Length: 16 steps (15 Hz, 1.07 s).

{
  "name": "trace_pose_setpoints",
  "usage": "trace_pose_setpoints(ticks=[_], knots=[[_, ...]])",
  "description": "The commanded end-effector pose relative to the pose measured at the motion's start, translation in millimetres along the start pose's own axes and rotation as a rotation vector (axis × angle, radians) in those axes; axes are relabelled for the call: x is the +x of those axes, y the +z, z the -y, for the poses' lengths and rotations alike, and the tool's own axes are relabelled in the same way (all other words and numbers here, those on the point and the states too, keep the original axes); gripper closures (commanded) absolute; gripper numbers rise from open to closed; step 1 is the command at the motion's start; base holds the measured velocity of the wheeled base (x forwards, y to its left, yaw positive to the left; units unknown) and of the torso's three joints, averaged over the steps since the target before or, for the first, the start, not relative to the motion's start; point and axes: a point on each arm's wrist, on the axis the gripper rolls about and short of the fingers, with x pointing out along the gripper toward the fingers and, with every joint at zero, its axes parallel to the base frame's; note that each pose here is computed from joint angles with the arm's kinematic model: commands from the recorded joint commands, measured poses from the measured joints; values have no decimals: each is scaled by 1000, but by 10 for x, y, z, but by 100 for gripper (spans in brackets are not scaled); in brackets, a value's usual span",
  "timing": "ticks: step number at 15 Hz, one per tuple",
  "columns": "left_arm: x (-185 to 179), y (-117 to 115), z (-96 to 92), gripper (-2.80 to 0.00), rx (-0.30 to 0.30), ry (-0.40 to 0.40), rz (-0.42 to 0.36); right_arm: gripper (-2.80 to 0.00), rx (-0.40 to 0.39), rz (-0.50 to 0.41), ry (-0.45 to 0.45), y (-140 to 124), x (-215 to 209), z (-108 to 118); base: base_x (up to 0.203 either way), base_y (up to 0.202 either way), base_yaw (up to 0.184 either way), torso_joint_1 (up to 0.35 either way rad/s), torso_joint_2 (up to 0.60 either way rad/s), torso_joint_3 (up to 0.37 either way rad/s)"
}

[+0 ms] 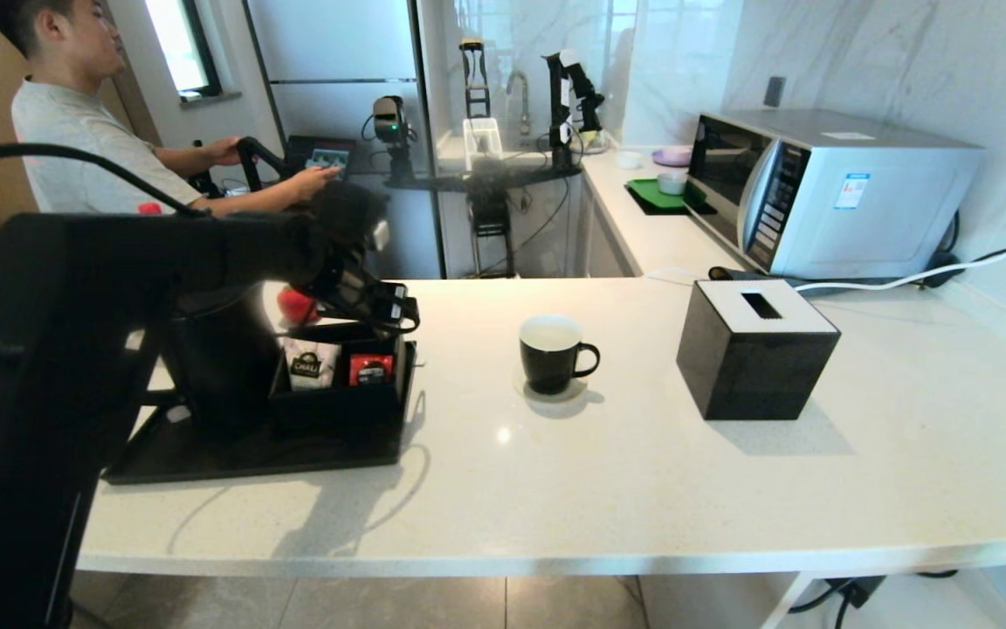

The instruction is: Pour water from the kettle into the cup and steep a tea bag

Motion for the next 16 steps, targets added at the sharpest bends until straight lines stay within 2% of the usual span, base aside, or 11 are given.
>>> trace_pose_setpoints(ticks=[1, 7, 8, 16], knots=[[17, -11, 14, -280, 3, 0, -5, 0, 0, -1, 0, 2, 1, 0, 0, 0, 0, 0, 0, 0], [49, -21, 40, -280, 6, -2, -1, 0, 0, 0, 0, 2, 1, 0, 0, 0, 0, 0, 0, 0], [62, -21, 41, 0, 6, -1, 3, 0, 0, 0, 0, 2, 1, 0, 0, 0, 0, 0, 0, 0], [82, -26, 37, 0, 5, -2, 2, 0, 0, -1, 0, 1, 1, 0, 0, 0, 0, 0, 0, 0]])
